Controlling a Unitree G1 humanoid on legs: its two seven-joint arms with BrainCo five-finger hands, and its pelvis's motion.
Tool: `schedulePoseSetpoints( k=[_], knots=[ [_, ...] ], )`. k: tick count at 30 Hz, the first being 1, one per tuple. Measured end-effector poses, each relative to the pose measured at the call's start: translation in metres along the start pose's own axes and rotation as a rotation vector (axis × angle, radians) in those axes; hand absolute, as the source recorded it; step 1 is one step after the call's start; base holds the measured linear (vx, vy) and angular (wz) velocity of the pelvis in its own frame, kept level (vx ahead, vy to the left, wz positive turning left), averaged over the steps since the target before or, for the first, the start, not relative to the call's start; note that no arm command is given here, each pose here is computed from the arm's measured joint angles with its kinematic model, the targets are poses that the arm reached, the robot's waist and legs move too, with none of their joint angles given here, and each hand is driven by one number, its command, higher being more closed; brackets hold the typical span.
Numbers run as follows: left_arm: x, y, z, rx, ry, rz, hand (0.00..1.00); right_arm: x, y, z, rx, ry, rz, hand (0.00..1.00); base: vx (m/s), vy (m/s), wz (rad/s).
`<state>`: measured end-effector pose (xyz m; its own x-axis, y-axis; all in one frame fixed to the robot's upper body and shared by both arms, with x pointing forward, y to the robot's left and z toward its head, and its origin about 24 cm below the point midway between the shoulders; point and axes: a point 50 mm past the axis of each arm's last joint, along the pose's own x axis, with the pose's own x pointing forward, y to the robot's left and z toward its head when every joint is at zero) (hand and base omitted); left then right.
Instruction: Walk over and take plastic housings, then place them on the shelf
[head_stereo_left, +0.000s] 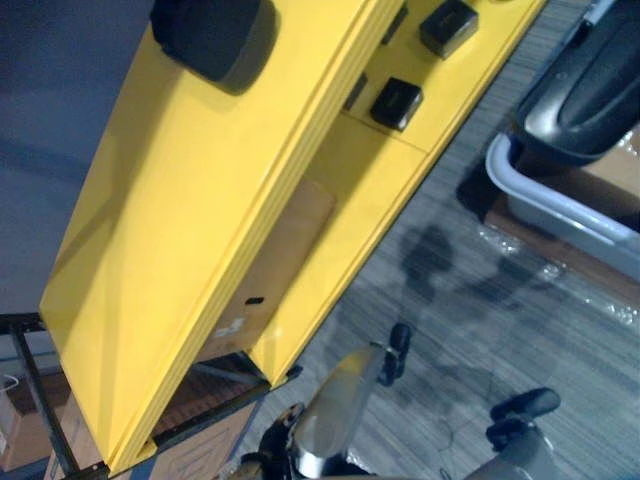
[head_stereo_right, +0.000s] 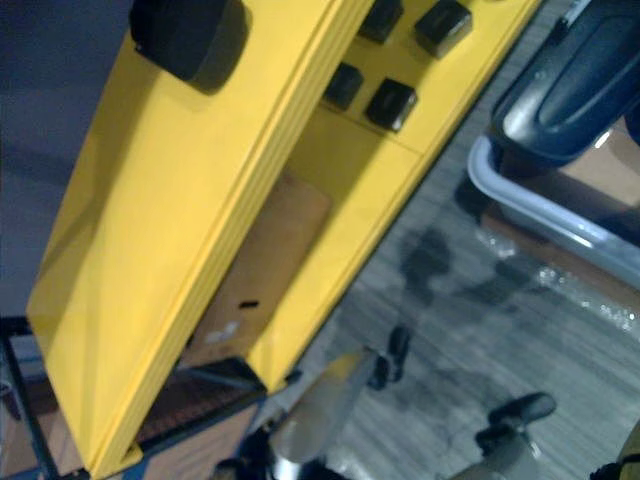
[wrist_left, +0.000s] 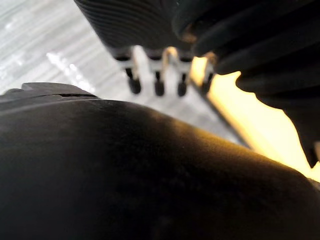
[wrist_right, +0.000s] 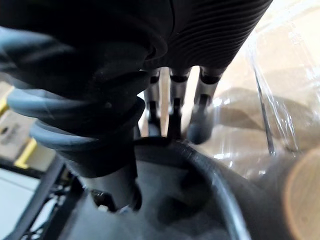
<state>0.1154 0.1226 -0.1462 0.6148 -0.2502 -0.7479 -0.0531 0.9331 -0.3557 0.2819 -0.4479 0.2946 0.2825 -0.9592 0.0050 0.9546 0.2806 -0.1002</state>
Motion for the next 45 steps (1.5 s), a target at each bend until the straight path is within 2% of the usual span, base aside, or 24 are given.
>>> schedulePoseSetpoints(
  k=[5,11,17,25,31,36,39,43,45],
  knots=[
    [-0.001,0.000,-0.001,0.000,-0.005,-0.008,0.00,0.002,-0.005,-0.007,-0.054,0.049,-0.043,1.00,0.02,-0.008,-0.01],
    [-0.003,0.002,0.003,0.006,-0.049,-0.010,0.00,0.004,-0.011,-0.017,-0.241,0.071,-0.105,1.00,0.00,-0.008,0.04],
    [-0.009,0.011,0.016,0.015,-0.110,-0.001,0.00,0.005,-0.010,-0.015,-0.392,0.011,-0.065,1.00,-0.02,-0.007,0.02],
    [-0.014,0.020,0.050,-0.021,-0.264,0.024,0.00,-0.001,0.014,-0.025,-0.594,-0.113,0.041,1.00,-0.04,-0.030,-0.16],
    [-0.021,0.007,0.091,-0.044,-0.460,0.044,0.00,-0.007,0.027,-0.014,-0.616,-0.259,0.067,1.00,-0.04,-0.030,-0.24],
    [-0.040,-0.010,0.131,-0.085,-0.663,0.050,0.00,-0.027,0.055,-0.009,-0.602,-0.445,0.142,1.00,0.00,-0.039,-0.26],
    [-0.052,-0.019,0.146,-0.090,-0.751,0.053,0.00,-0.039,0.068,-0.014,-0.601,-0.530,0.175,1.00,0.01,-0.053,-0.08],
    [-0.058,-0.024,0.156,-0.108,-0.785,0.086,0.00,-0.049,0.083,-0.034,-0.590,-0.535,0.238,1.00,0.01,-0.058,-0.03],
    [-0.064,-0.029,0.163,-0.058,-0.830,0.085,0.00,-0.057,0.090,-0.040,-0.566,-0.557,0.257,1.00,0.00,-0.042,0.03]
  ],
)
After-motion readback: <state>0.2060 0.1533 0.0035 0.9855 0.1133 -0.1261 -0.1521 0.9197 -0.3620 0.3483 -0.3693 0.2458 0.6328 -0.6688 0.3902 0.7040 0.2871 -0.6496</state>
